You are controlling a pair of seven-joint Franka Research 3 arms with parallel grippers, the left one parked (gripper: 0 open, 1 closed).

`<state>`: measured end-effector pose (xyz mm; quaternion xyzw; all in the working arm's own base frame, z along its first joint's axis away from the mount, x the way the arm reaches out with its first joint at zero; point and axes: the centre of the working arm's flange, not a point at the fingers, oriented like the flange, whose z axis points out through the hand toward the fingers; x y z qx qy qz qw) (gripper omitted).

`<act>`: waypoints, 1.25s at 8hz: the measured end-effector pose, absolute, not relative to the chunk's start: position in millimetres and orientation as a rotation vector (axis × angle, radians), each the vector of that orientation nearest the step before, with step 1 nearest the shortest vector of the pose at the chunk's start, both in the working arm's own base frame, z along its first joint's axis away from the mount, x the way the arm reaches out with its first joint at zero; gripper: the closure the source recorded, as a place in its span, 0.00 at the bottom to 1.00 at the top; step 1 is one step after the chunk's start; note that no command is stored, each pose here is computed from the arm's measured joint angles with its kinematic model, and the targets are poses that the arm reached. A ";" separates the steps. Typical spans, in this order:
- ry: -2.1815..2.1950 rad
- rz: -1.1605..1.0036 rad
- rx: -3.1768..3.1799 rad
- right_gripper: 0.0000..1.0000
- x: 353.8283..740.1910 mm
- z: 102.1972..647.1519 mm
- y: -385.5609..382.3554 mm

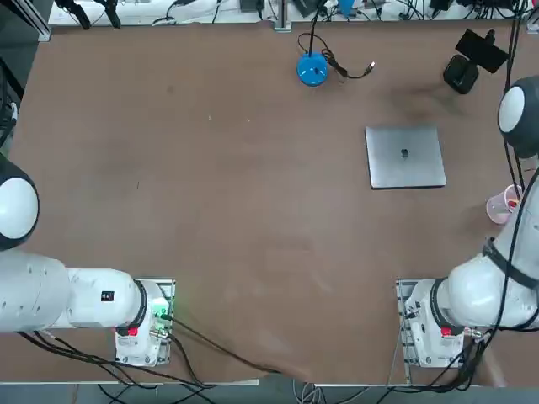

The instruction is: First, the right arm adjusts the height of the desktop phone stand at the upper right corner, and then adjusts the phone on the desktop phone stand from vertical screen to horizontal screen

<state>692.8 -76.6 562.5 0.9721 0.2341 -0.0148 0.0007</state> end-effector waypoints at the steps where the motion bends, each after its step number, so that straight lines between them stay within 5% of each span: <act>1: 0.642 -0.048 3.079 0.00 681.0 577.1 -67.1; 10: 0.326 -0.063 3.116 0.00 518.9 628.9 -3.6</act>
